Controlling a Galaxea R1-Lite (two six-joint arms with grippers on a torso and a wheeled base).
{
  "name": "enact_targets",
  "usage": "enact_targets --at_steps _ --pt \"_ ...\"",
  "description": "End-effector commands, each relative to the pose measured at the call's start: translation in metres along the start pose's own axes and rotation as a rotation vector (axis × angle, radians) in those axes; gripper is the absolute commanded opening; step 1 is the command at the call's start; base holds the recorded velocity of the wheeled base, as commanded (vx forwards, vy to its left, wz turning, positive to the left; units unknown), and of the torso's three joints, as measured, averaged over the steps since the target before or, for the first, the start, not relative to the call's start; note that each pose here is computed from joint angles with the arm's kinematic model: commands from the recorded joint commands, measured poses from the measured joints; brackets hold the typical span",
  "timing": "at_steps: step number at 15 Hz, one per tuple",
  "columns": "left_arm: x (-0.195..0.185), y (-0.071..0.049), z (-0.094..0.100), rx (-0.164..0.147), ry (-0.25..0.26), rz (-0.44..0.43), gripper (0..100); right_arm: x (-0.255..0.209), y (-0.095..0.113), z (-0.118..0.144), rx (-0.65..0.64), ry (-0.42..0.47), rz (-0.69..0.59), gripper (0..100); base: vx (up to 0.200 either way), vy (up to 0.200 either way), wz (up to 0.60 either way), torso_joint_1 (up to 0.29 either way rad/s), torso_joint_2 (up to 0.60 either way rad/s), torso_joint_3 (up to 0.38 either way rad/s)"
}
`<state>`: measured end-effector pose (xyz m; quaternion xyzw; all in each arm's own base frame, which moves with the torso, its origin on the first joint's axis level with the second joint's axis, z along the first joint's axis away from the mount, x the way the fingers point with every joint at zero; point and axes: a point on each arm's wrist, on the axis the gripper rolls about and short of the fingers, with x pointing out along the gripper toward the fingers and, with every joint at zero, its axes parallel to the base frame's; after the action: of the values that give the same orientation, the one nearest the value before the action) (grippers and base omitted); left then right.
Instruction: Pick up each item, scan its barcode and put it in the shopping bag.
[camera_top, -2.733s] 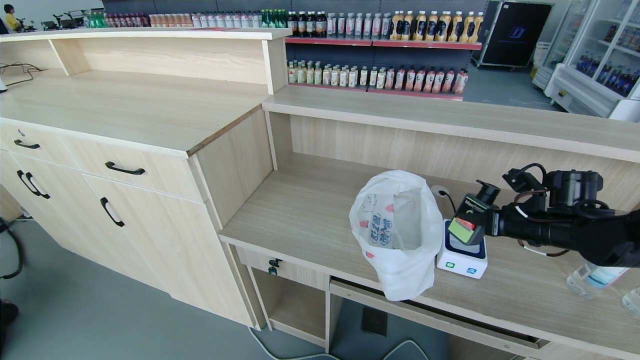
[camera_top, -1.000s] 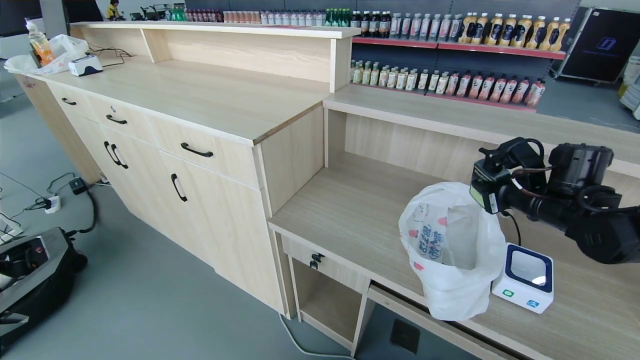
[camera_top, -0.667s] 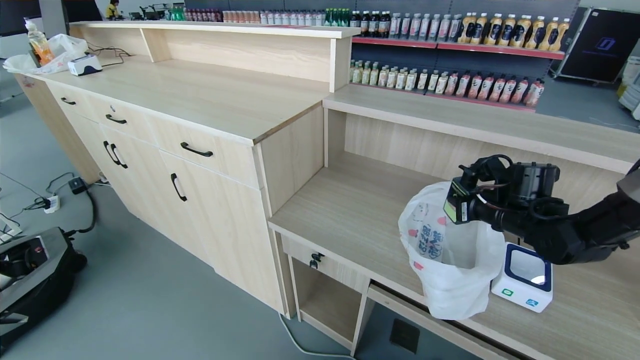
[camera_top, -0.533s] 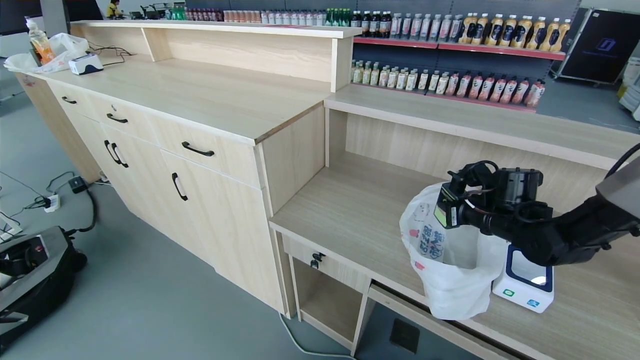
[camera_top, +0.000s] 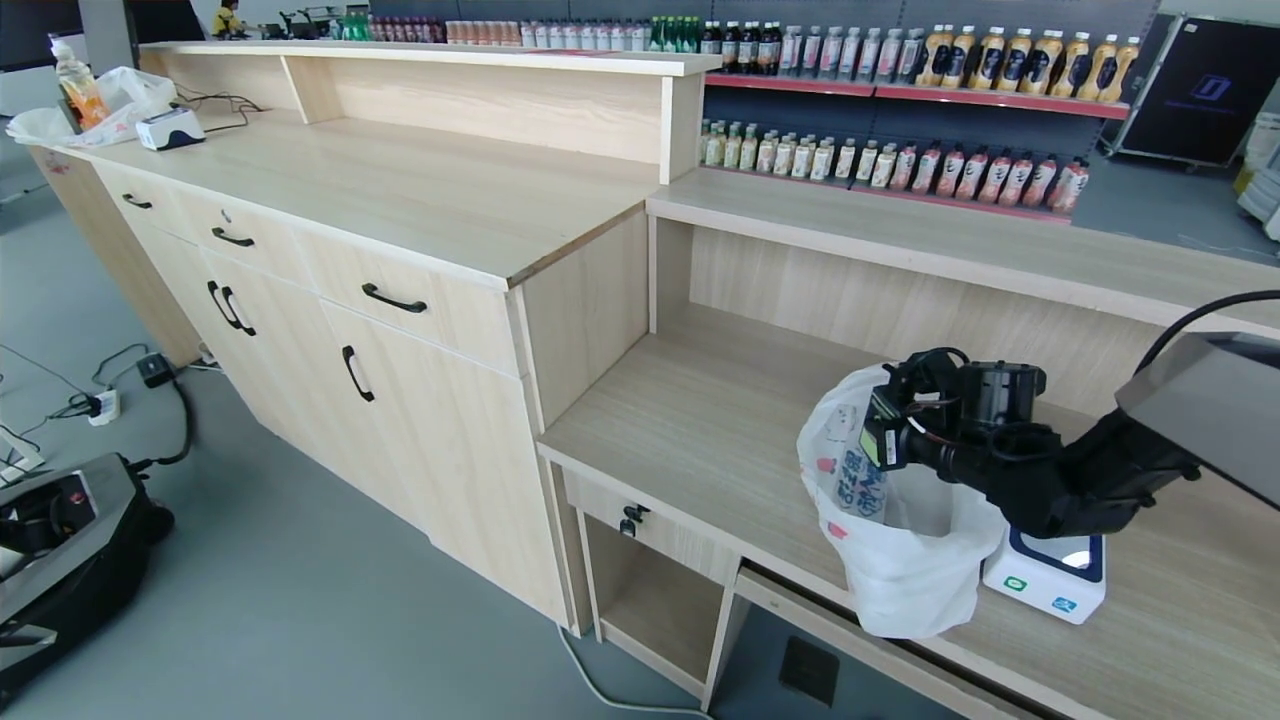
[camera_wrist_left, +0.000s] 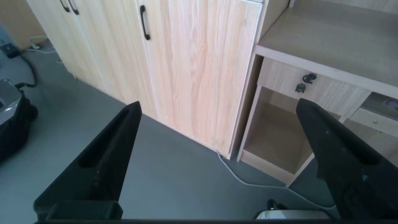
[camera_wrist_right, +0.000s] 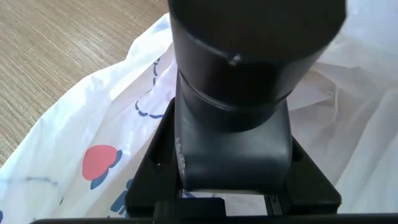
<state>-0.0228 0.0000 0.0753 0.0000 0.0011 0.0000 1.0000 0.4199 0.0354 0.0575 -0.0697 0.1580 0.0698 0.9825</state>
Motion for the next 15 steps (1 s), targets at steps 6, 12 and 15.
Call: enact_targets --at_steps 6,12,15 --pt "0.0 0.0 0.0 0.0 -0.001 0.0 100 0.021 -0.005 -0.017 0.006 0.022 -0.009 0 0.0 0.0 0.0 0.0 0.0 0.0" --pt "0.0 0.0 0.0 0.0 -0.001 0.0 100 0.02 -0.003 -0.029 0.007 0.05 -0.003 0 0.0 0.0 0.0 0.0 0.0 0.0" --pt "0.0 0.0 0.0 0.0 0.001 0.0 100 0.0 -0.003 0.007 0.022 -0.041 -0.002 100 0.0 0.0 0.0 0.0 0.0 0.0"
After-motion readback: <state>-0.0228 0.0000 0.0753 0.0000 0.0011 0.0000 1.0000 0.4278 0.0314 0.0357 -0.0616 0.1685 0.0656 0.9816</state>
